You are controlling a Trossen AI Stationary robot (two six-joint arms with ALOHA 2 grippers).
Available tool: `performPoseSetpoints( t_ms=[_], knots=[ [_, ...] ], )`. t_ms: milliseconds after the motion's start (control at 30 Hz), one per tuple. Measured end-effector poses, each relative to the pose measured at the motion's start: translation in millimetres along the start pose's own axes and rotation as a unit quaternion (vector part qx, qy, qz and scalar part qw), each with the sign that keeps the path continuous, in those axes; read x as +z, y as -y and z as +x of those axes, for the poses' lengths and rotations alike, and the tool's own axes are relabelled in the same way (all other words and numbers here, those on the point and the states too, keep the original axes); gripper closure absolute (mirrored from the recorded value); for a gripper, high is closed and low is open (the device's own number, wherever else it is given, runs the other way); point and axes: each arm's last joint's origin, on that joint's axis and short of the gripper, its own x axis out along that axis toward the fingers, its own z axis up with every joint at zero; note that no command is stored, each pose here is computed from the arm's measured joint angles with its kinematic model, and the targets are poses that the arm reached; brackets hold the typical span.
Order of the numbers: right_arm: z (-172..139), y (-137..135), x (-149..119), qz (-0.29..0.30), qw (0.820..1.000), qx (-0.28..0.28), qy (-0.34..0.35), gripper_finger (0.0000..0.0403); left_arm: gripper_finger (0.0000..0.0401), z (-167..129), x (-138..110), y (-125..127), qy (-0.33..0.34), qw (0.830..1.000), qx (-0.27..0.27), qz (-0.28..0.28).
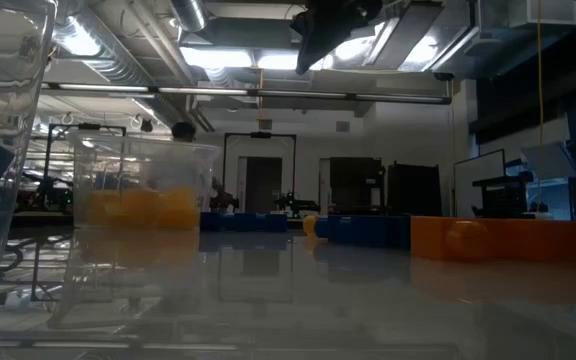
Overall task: Sort blocks
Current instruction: Put the blue game piece into the bottom left transparent bin
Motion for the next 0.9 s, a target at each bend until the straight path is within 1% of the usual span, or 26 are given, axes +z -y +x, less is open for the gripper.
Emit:
performPoseSetpoints(
  t_ms=[200, 467, 600, 700, 900],
  knots=[
    [0.0, 0.0, 0.1, 0.000, 1.000, 0.000, 0.000, 0.0386, 0.0269, 36.4, -14.3, -3.7, -0.066, 0.996, 0.016, -0.057],
    [0.0, -0.3, 0.2, 0.004, 1.000, 0.001, 0.001, 0.0386, 0.0266, 77.2, -37.2, -12.2, -0.146, 0.980, 0.035, -0.132],
    [0.0, -0.3, 0.2, 0.004, 1.000, 0.001, 0.001, 0.0386, 0.0251, 84.6, -45.2, -14.5, -0.174, 0.971, 0.045, -0.160],
    [0.0, -0.3, 0.2, 0.004, 1.000, 0.001, 0.001, 0.0386, 0.0233, 83.7, -47.6, -15.0, -0.186, 0.967, 0.051, -0.169],
    [0.0, -0.3, 0.2, 0.005, 1.000, 0.001, 0.001, 0.0386, 0.0209, 83.8, -48.2, -15.2, -0.189, 0.966, 0.052, -0.168]
  ],
)
